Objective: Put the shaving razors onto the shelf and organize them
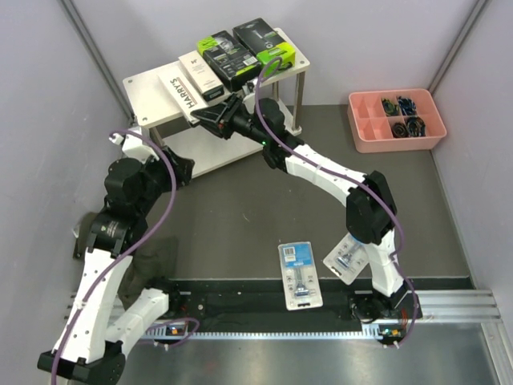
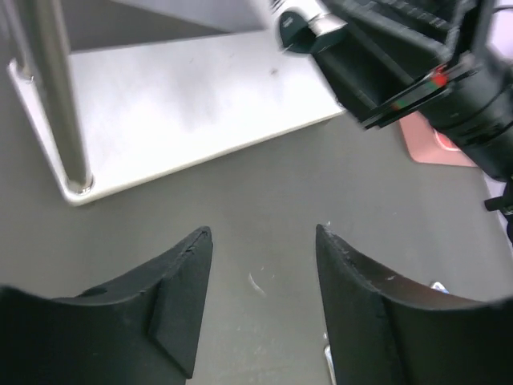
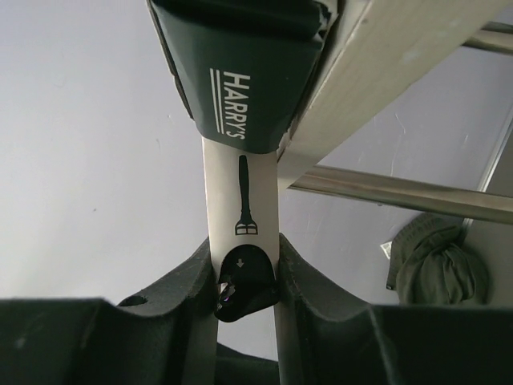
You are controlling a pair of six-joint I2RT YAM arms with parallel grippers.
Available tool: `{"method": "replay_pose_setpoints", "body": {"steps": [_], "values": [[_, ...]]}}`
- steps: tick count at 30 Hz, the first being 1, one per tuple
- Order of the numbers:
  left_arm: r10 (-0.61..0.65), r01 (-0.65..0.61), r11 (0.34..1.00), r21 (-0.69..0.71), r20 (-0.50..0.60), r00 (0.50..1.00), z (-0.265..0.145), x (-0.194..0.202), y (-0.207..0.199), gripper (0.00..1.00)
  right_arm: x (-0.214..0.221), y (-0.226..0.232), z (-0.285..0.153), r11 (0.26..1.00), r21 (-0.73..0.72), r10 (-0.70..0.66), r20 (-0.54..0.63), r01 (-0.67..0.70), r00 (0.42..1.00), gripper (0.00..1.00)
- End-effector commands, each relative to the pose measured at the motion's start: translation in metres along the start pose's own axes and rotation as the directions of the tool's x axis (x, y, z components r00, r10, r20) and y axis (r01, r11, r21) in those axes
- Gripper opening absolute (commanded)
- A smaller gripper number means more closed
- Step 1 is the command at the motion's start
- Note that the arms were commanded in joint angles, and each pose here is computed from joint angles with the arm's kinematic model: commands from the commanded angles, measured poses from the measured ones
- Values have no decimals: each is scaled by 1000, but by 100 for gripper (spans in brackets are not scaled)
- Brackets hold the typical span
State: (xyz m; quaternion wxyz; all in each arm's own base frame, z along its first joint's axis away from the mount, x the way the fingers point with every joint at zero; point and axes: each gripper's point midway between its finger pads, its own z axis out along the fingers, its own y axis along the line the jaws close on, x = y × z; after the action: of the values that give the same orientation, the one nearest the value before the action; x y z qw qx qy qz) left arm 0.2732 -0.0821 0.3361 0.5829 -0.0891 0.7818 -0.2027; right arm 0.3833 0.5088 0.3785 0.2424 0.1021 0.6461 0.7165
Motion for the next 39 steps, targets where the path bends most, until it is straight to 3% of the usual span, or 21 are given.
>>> {"method": "replay_pose_setpoints", "body": {"steps": [1, 5, 6, 9, 10, 14, 20, 39], "values": [[31, -40, 990, 136, 71, 997, 4, -28, -31, 52, -12, 44, 1, 993, -114, -15, 42, 20, 999, 20], [30, -38, 970, 239, 37, 999, 20, -25, -51, 34, -13, 46, 3, 991, -131, -12, 41, 17, 999, 24], [32, -39, 964, 264, 32, 999, 22, -26, -56, 22, -14, 46, 3, 991, -135, -15, 42, 21, 999, 25], [26, -29, 951, 307, 15, 1000, 30, -29, -67, 4, -17, 49, 5, 989, -144, -13, 46, 19, 999, 29], [21, -28, 951, 308, 25, 999, 31, -32, -68, 2, -18, 49, 5, 989, -146, -12, 44, 19, 999, 31], [-6, -17, 953, 301, 76, 997, 34, -47, -70, 0, -22, 52, 4, 988, -155, -13, 50, 21, 999, 43], [-30, 1, 953, 304, 92, 995, 44, -55, -74, 0, -22, 54, 3, 987, -159, -12, 50, 19, 999, 54], [-57, 36, 975, 219, 91, 994, 100, -67, -52, 0, -25, 63, -4, 983, -185, -5, 36, 12, 999, 61]]}}
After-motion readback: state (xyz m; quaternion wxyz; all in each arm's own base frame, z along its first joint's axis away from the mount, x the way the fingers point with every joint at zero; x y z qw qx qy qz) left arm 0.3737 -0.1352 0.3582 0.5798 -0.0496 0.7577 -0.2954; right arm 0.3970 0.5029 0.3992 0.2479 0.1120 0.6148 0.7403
